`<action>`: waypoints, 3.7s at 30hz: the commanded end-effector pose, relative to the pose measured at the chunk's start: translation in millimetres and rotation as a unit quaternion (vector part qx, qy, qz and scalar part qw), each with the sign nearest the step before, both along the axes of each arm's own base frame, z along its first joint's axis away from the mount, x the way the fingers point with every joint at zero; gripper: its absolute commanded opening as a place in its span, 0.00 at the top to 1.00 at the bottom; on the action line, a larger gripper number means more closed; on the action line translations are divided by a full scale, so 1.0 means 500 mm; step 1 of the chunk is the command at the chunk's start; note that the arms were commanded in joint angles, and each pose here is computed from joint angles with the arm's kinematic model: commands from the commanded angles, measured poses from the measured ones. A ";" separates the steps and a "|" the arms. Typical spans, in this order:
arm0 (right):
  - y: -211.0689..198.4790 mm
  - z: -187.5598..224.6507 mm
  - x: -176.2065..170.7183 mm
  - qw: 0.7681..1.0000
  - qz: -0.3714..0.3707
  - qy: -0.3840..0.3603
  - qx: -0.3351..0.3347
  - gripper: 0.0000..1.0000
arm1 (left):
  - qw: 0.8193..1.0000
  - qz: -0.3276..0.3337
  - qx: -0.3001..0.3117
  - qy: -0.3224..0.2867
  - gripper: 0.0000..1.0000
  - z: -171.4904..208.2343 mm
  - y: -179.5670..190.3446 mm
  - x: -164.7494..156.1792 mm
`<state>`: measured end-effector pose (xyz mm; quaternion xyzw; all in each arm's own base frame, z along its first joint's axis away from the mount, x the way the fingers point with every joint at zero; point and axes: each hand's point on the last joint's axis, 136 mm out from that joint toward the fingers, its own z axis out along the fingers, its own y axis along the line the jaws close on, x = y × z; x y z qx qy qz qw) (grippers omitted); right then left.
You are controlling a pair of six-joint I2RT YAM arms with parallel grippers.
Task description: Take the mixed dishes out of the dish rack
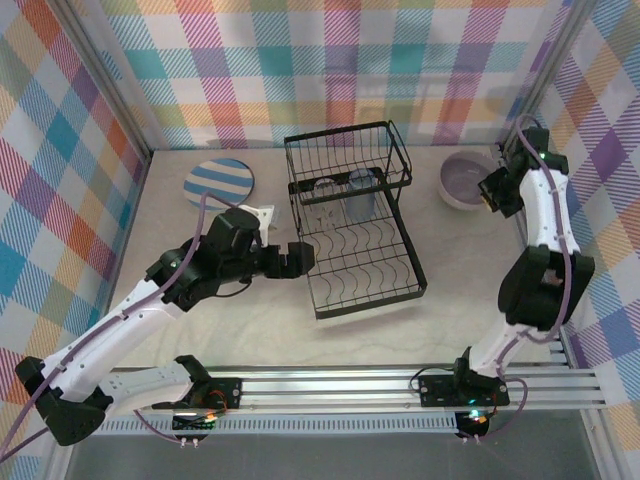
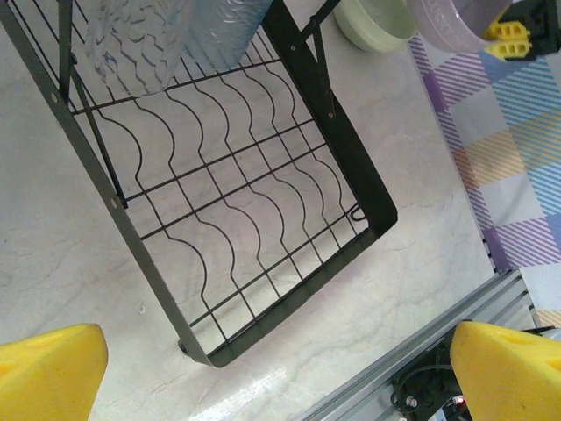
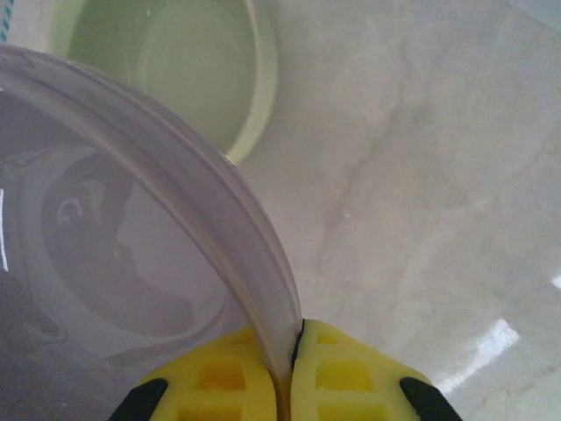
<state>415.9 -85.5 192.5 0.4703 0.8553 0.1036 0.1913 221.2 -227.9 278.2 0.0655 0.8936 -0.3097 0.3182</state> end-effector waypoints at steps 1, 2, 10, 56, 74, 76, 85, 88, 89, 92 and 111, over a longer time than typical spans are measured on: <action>-0.018 0.065 0.081 0.998 -0.015 -0.063 0.005 1.00 | 1.000 0.019 -0.001 -0.007 0.00 0.000 0.018 0.003; -0.022 0.062 0.095 0.998 -0.019 -0.061 0.006 1.00 | 1.000 0.022 -0.001 -0.008 0.00 0.001 0.020 0.005; -0.057 0.053 0.153 0.996 -0.039 -0.071 -0.024 1.00 | 1.000 0.028 -0.001 -0.006 0.00 0.008 0.014 0.015; -0.061 -0.102 0.179 0.988 -0.139 -0.019 0.061 1.00 | 0.999 0.023 0.003 0.025 0.00 -0.005 -0.019 0.035; -0.055 -0.117 0.182 0.988 -0.130 0.007 0.086 0.74 | 0.999 0.035 -0.015 0.024 0.00 -0.002 -0.008 0.026; -0.052 -0.109 0.184 0.988 -0.126 0.000 0.089 0.72 | 0.999 0.036 -0.017 0.023 0.00 -0.001 -0.006 0.024; -0.027 -0.071 0.184 0.989 -0.089 -0.035 0.111 0.44 | 0.999 0.021 -0.044 0.002 0.00 0.027 -0.010 0.015; -0.021 -0.054 0.177 0.990 -0.076 -0.051 0.111 0.35 | 0.998 0.003 -0.060 0.002 0.00 0.034 -0.022 0.009; -0.018 -0.049 0.175 0.989 -0.072 -0.055 0.113 0.32 | 0.998 -0.004 -0.066 0.003 0.00 0.036 -0.027 0.008; -0.007 -0.036 0.168 0.989 -0.060 -0.067 0.121 0.25 | 0.997 -0.018 -0.075 0.006 0.00 0.035 -0.037 0.003; 0.153 -0.095 -0.006 0.982 0.039 -0.063 0.171 0.19 | 0.992 0.020 -0.107 0.065 0.00 -0.065 -0.037 0.032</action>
